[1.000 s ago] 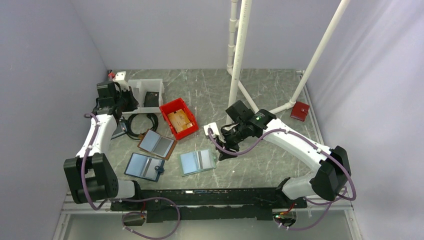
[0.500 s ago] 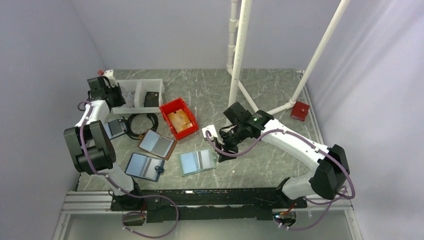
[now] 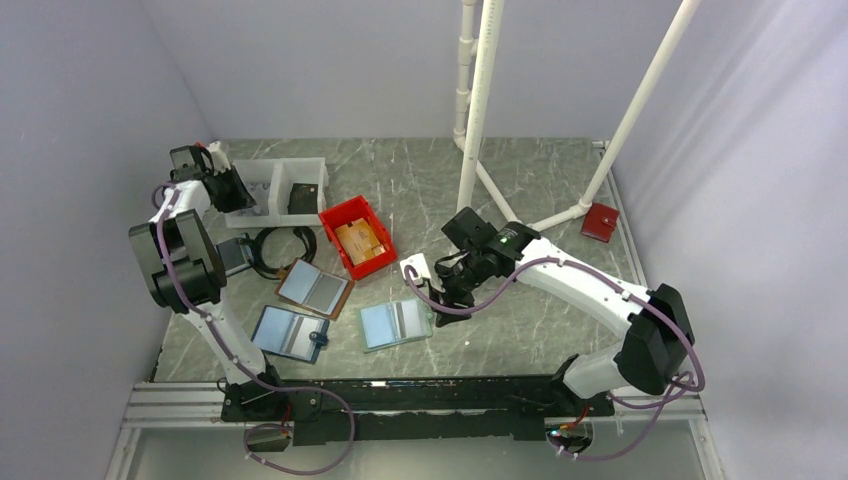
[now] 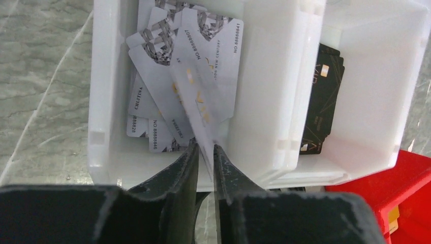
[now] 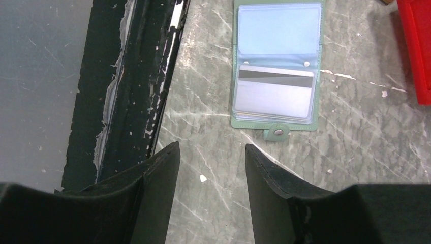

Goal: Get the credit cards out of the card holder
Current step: Place the credit card in the storage box, then pick up the card holder from the center of the board.

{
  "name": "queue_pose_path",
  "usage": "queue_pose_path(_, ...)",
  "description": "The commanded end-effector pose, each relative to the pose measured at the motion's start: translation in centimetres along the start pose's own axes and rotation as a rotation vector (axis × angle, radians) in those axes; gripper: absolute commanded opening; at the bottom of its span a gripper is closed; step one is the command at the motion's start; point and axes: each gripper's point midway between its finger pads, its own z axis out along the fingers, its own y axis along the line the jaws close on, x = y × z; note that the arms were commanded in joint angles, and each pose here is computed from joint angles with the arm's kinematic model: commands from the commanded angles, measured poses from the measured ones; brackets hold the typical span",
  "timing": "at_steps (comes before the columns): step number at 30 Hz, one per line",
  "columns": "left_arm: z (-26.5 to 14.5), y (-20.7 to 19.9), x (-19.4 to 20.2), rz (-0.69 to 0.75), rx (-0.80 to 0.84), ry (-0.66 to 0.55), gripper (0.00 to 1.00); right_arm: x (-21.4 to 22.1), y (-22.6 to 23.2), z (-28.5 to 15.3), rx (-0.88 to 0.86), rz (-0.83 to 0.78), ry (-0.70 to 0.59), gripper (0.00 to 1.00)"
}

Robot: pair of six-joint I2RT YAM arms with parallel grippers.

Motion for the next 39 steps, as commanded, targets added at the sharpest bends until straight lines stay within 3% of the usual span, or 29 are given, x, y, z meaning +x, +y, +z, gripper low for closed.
queue_pose_path(1,-0.4,0.0,-1.0,-0.123,-0.029,0.046,0.25,0.0,-0.1,0.3,0.0,-0.028,0.004,0.52)
queue_pose_path(5,-2.0,0.9,-2.9,-0.202,-0.14,0.016,0.36,0.2,-0.1,0.5,-0.005,-0.025,0.012,0.52)
queue_pose_path(11,-6.7,-1.8,-6.5,-0.205,-0.091,-0.184,0.4,0.3,-0.2,0.6,-0.006,-0.024,0.019,0.52)
queue_pose_path(16,-10.0,-4.7,-4.5,-0.288,0.015,-0.273,0.63,0.3,-0.2,0.3,0.006,-0.037,0.024,0.53)
queue_pose_path(21,-12.8,-4.6,-0.5,-0.465,0.003,-0.35,0.98,0.5,-0.6,-0.4,0.027,-0.04,0.017,0.52)
queue_pose_path(24,-13.5,-5.7,1.9,-0.482,0.05,-0.332,0.99,1.0,-0.8,-0.6,0.028,-0.04,0.021,0.52)
queue_pose_path(30,-15.2,-10.7,5.0,-0.415,0.303,-0.239,0.99,2.1,-0.9,-0.4,0.022,-0.044,0.037,0.53)
queue_pose_path(39,-17.4,-16.1,11.1,-0.357,0.435,-0.1,0.99,2.6,-1.2,-0.6,0.027,-0.036,0.042,0.52)
